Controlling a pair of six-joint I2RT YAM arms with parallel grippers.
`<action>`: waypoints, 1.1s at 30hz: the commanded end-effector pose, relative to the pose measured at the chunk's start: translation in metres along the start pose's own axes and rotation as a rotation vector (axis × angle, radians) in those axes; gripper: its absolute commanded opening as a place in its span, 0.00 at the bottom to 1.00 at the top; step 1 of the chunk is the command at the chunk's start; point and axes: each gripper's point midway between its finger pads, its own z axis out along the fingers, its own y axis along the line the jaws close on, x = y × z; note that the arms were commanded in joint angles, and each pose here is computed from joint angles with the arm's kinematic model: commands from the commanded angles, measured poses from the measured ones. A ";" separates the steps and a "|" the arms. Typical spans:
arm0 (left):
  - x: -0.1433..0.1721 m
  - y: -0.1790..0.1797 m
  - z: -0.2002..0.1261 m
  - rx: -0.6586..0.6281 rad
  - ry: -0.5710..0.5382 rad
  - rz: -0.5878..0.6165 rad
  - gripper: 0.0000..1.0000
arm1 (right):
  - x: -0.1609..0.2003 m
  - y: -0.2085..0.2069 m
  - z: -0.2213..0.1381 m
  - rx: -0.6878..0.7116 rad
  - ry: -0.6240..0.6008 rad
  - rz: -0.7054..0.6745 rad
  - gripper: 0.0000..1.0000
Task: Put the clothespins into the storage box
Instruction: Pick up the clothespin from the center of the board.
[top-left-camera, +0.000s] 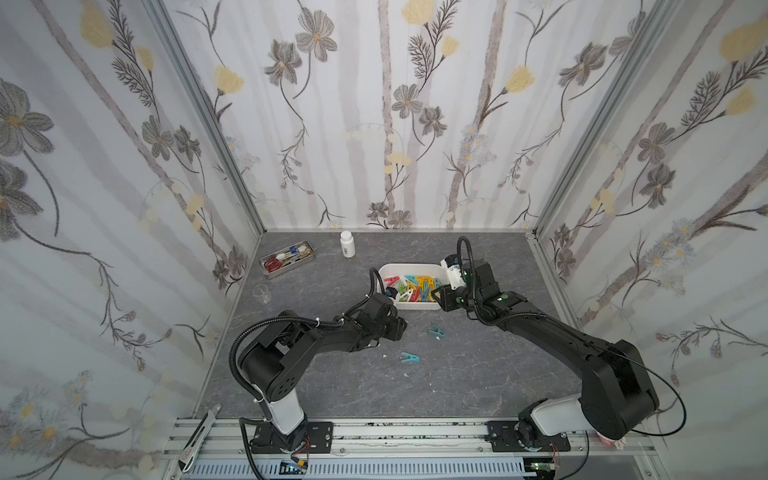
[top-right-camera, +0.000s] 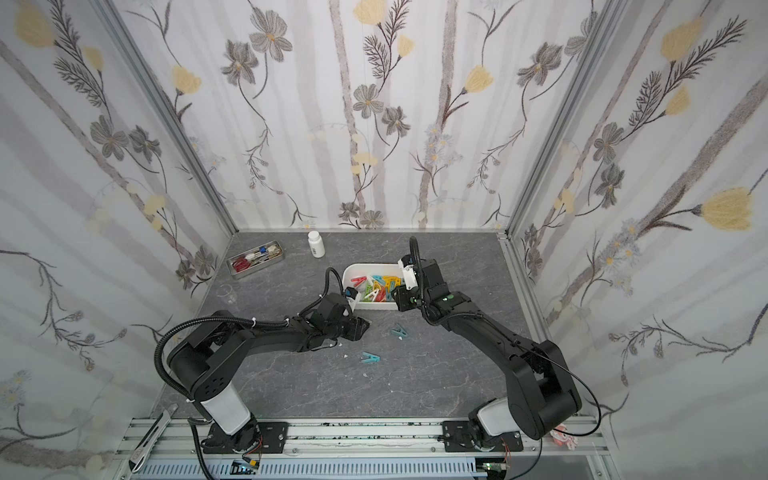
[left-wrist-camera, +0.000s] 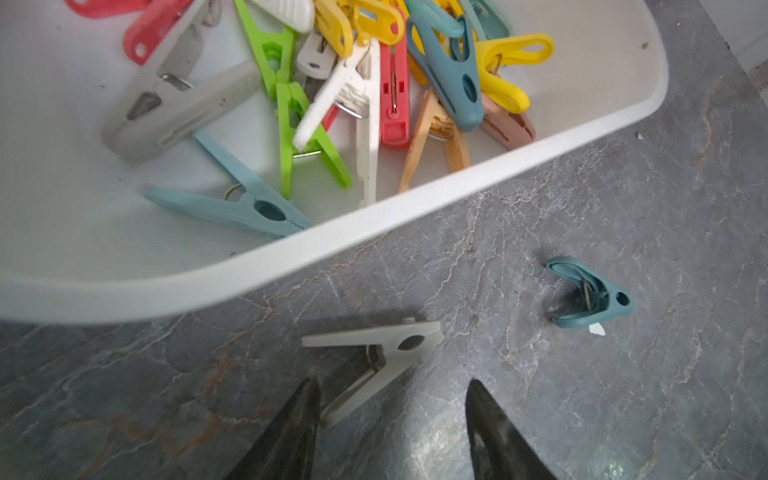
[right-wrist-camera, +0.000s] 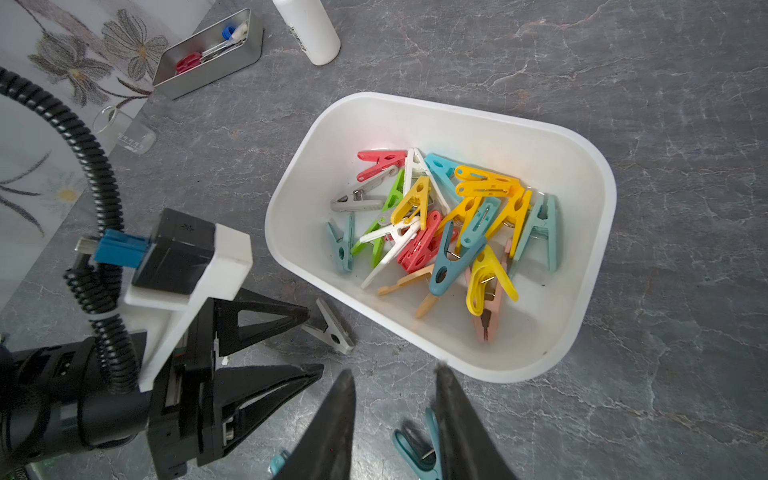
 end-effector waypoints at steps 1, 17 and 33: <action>-0.007 -0.006 0.003 0.030 -0.023 0.014 0.55 | -0.003 0.002 -0.002 -0.009 -0.009 -0.012 0.35; 0.006 -0.045 -0.001 0.191 0.052 -0.007 0.50 | -0.002 0.004 -0.002 -0.015 -0.008 -0.010 0.34; -0.024 -0.021 -0.011 -0.009 0.015 0.048 0.50 | 0.004 0.002 -0.013 -0.002 -0.010 -0.017 0.35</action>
